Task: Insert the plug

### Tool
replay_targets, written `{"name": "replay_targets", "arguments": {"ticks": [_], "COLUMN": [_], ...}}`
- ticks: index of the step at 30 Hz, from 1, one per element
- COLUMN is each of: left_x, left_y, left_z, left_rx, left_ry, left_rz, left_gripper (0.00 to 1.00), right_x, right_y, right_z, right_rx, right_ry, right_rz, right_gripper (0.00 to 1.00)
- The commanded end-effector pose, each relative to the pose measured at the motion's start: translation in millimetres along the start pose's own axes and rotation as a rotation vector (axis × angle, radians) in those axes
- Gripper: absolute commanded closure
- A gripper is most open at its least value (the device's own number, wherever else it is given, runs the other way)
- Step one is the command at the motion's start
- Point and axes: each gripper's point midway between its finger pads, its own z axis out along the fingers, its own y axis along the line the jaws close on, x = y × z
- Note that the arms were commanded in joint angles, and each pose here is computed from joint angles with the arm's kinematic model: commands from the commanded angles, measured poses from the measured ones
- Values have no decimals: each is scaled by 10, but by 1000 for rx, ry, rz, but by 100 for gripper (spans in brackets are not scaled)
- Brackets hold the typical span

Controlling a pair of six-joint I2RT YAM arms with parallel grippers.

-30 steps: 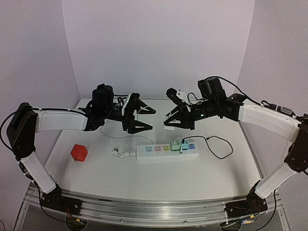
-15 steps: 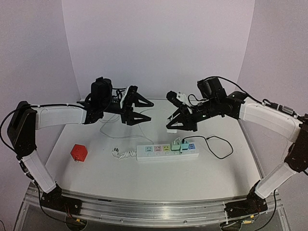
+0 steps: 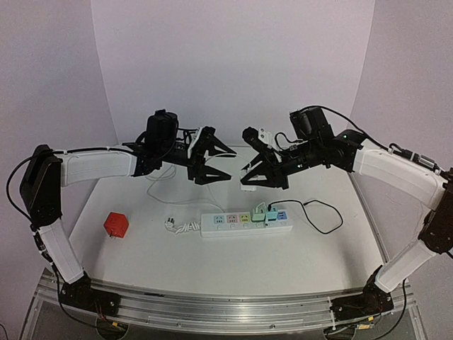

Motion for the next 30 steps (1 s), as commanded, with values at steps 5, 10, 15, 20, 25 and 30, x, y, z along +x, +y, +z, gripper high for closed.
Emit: {"name": "replay_targets", "arguments": {"ticks": [5,10,15,20,25,30], "left_x": [-335,-480,-526,-513,-564,-529], "left_y": [-96,-357,-574,-649,-505,-321], "left_z": [84,-65,-247,-275,-242,-185], "left_rx": [28,138,220,226,176,112], "left_ry": [-81,-168,-203,-201,-186,-155], "left_rz": [63,151,298,399,422,373], "left_gripper": [33,28,23,22,22,22], "right_x": [-239,-202,-122,-49,15,-26], "right_y": [35,38,89,181,295,397], "right_z": [-101,-146,-261,-248,-190,-191], "right_rx": [16,47,81,74,53,38], "right_ry": [-42,-25,-7,28,57,51], "right_rz": [-63,-66,-60,-58,-65,-77], "right_gripper": [100,100,100,100,100,100]}}
